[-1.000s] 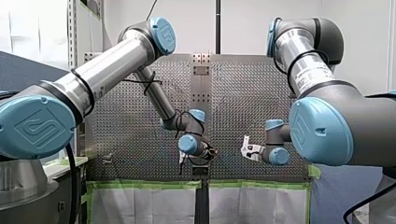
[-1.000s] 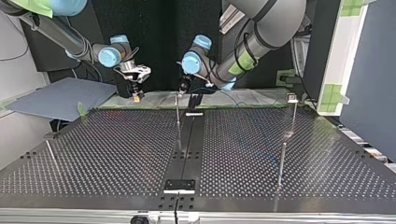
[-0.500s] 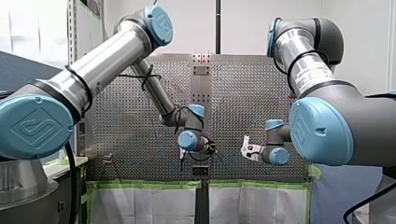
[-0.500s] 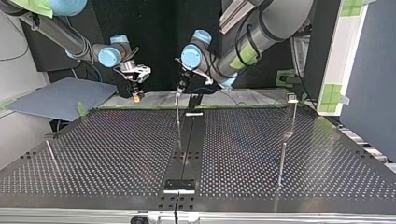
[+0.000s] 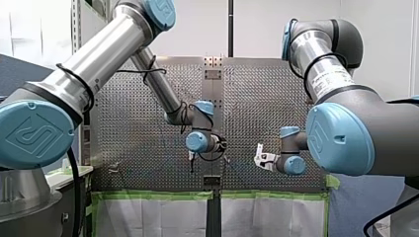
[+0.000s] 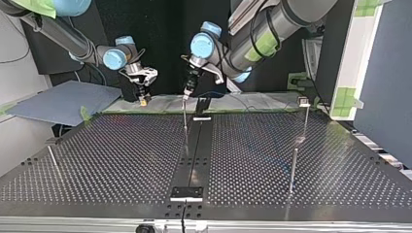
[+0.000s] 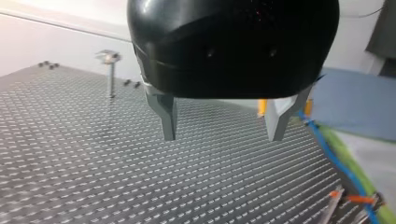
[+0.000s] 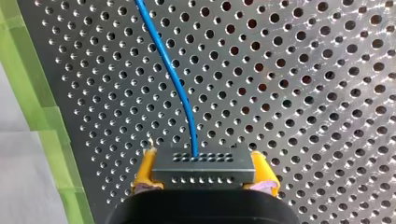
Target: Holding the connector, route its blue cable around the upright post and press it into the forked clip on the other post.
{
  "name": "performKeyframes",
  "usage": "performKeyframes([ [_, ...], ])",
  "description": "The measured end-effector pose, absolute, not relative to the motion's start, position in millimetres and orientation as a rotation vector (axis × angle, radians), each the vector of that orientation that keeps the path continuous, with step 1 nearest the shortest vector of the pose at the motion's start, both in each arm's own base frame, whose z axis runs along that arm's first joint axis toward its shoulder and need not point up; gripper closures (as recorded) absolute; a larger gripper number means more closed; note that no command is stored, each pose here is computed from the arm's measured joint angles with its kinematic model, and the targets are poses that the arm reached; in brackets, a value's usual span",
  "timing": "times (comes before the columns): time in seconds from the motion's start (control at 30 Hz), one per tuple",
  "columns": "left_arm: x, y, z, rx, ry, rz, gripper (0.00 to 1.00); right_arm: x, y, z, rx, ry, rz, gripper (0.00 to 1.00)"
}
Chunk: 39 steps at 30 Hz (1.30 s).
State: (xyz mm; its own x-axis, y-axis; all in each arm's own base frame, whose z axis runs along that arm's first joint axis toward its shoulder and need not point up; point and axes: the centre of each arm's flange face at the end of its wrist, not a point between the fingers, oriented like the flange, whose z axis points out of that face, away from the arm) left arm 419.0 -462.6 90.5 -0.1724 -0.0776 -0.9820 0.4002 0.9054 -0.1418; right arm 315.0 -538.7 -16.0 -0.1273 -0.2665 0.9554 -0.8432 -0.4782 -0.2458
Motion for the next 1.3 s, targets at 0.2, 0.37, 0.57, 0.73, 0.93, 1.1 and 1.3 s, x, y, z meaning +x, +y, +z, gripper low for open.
performKeyframes([
  [0.2, 413, -448, 109, 0.166, 1.65, -0.419, 0.07, 315, -538, -16, 1.685, -1.236, 1.643, 1.0],
  [0.37, 405, -435, 123, 0.123, 1.63, -0.404, 0.07, 316, -538, -16, 1.684, -1.238, 1.646, 1.0],
  [0.57, 396, -422, 136, 0.066, 1.606, -0.411, 0.07, 316, -538, -16, 1.683, -1.237, 1.649, 1.0],
  [0.73, 383, -411, 145, 0.055, 1.608, -0.415, 0.07, 316, -538, -16, 1.682, -1.236, 1.65, 1.0],
  [0.93, 363, -396, 156, 0.057, 1.62, -0.41, 0.07, 316, -539, -15, 1.678, -1.234, 1.653, 1.0],
  [1.1, 348, -384, 164, 0.056, 1.622, -0.409, 0.07, 316, -540, -15, 1.675, -1.231, 1.656, 1.0],
  [1.3, 333, -373, 171, 0.048, 1.614, -0.417, 0.07, 316, -540, -15, 1.673, -1.229, 1.657, 1.0],
])
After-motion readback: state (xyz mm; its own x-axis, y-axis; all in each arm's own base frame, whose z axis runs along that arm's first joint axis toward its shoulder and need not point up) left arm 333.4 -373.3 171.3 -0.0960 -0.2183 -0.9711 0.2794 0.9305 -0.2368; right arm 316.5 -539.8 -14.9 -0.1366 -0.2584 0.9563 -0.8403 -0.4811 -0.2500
